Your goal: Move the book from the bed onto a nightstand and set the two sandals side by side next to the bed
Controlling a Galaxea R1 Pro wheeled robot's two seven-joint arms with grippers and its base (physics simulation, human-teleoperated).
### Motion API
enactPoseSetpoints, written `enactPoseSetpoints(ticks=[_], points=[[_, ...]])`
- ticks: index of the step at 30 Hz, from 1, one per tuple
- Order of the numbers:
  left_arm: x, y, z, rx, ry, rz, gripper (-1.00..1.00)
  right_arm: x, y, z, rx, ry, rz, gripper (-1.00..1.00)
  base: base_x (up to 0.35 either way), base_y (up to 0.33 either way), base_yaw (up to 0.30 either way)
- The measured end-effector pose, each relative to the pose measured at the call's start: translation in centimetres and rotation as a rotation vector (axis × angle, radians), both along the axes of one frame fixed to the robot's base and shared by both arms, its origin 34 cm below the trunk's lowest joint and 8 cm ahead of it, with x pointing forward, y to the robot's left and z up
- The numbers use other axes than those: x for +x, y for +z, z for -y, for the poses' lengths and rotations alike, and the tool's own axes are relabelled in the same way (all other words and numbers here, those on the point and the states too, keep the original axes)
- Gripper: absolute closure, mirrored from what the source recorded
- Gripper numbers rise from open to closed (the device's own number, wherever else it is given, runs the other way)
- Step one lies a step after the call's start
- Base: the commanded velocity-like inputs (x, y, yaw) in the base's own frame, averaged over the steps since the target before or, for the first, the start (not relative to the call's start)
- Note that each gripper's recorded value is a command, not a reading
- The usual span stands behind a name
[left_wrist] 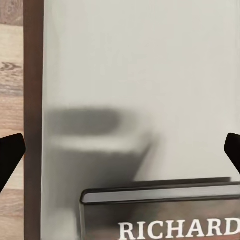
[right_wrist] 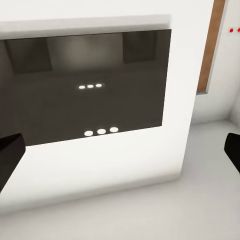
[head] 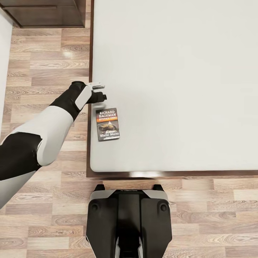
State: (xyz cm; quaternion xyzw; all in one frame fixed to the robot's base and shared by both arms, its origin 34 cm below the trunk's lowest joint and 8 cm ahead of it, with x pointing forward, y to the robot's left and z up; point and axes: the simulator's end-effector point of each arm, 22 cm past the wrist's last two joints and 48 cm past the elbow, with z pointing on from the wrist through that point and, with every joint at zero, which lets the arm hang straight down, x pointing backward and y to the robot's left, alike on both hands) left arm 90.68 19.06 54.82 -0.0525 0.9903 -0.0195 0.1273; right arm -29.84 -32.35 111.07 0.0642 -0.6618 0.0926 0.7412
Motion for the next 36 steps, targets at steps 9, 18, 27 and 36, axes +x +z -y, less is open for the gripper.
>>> enactPoseSetpoints(ticks=[9,18,27,36], points=[[0.00,0.01,0.19,-0.004,0.000,0.000,-1.00,0.00,0.00,-0.01,0.000,0.000,0.000,-1.00,0.000,0.000,0.000],[0.05,0.04,0.44,-0.011,-0.001,0.003,-1.00,0.00,0.00,-0.05,0.000,-0.001,0.000,-1.00,0.000,0.000,0.000],[0.07,0.04,0.62,-0.016,-0.001,0.005,-1.00,-0.01,0.00,-0.08,0.000,-0.001,0.000,-1.00,0.000,0.000,0.000],[0.24,-0.37,0.66,-0.017,0.000,0.006,-1.00,0.19,-0.37,-0.11,0.001,-0.001,0.000,-1.00,0.000,0.000,0.000]])
